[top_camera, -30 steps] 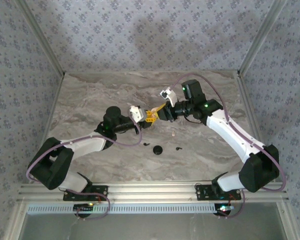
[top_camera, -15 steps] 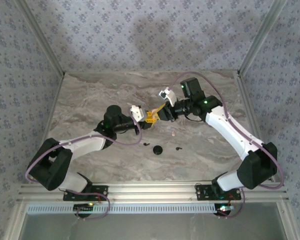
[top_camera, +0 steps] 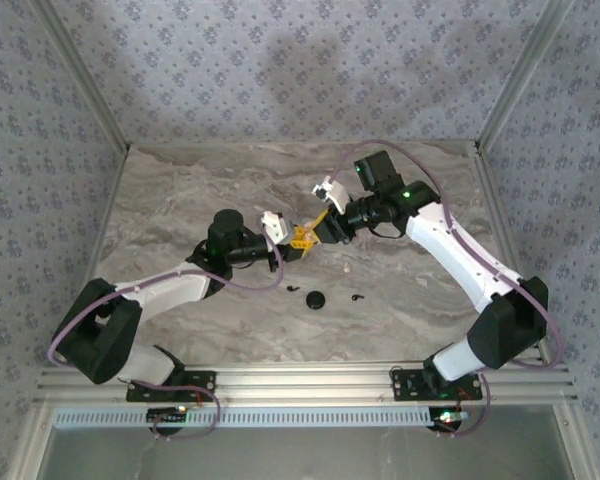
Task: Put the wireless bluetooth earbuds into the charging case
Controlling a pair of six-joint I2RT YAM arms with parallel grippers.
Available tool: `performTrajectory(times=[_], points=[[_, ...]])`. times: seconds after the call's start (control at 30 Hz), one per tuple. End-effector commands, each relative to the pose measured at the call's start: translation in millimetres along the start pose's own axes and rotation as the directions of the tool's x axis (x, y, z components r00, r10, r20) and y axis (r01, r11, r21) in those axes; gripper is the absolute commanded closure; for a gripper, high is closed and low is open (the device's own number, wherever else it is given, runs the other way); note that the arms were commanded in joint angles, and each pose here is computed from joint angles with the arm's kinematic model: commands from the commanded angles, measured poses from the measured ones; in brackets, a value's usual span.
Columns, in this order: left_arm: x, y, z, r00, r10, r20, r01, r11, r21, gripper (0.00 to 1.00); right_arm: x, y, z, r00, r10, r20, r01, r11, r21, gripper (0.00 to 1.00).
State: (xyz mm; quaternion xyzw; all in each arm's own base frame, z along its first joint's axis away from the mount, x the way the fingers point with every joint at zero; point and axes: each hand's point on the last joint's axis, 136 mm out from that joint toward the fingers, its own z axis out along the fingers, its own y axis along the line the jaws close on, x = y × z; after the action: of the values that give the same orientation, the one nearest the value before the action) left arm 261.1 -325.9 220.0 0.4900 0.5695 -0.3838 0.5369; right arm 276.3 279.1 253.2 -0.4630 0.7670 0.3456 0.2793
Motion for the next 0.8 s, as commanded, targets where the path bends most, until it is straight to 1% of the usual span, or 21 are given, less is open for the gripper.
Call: performTrajectory(times=[0.0, 0.2, 0.37, 0.63, 0.77], points=[[-64.1, -27.6, -5.0, 0.974, 0.142, 0.176, -0.165, 0.979, 0.122, 0.90, 2.4, -16.0, 2.7, 0.997, -0.056, -0.048, 0.059, 0.996, 0.069, 0.76], [-65.4, -30.2, -5.5, 0.974, 0.137, 0.178, -0.163, 0.977, 0.135, 0.90, 2.3, -17.8, 1.8, 0.989, -0.128, -0.076, 0.134, 0.987, 0.083, 0.74], [-67.2, -32.9, -4.6, 0.974, 0.136, 0.183, -0.164, 0.976, 0.146, 0.89, -1.9, -17.7, -0.1, 0.984, -0.164, -0.076, 0.170, 0.982, 0.085, 0.72], [-67.0, -35.3, -3.1, 0.974, 0.131, 0.183, -0.161, 0.975, 0.155, 0.89, -14.4, -14.4, 1.8, 0.983, -0.184, -0.024, 0.185, 0.981, 0.065, 0.72], [-62.7, -31.6, -2.2, 0.976, 0.129, 0.173, -0.154, 0.979, 0.134, 0.89, -17.4, -6.1, 0.8, 0.984, -0.176, 0.008, 0.176, 0.984, 0.022, 0.72]])
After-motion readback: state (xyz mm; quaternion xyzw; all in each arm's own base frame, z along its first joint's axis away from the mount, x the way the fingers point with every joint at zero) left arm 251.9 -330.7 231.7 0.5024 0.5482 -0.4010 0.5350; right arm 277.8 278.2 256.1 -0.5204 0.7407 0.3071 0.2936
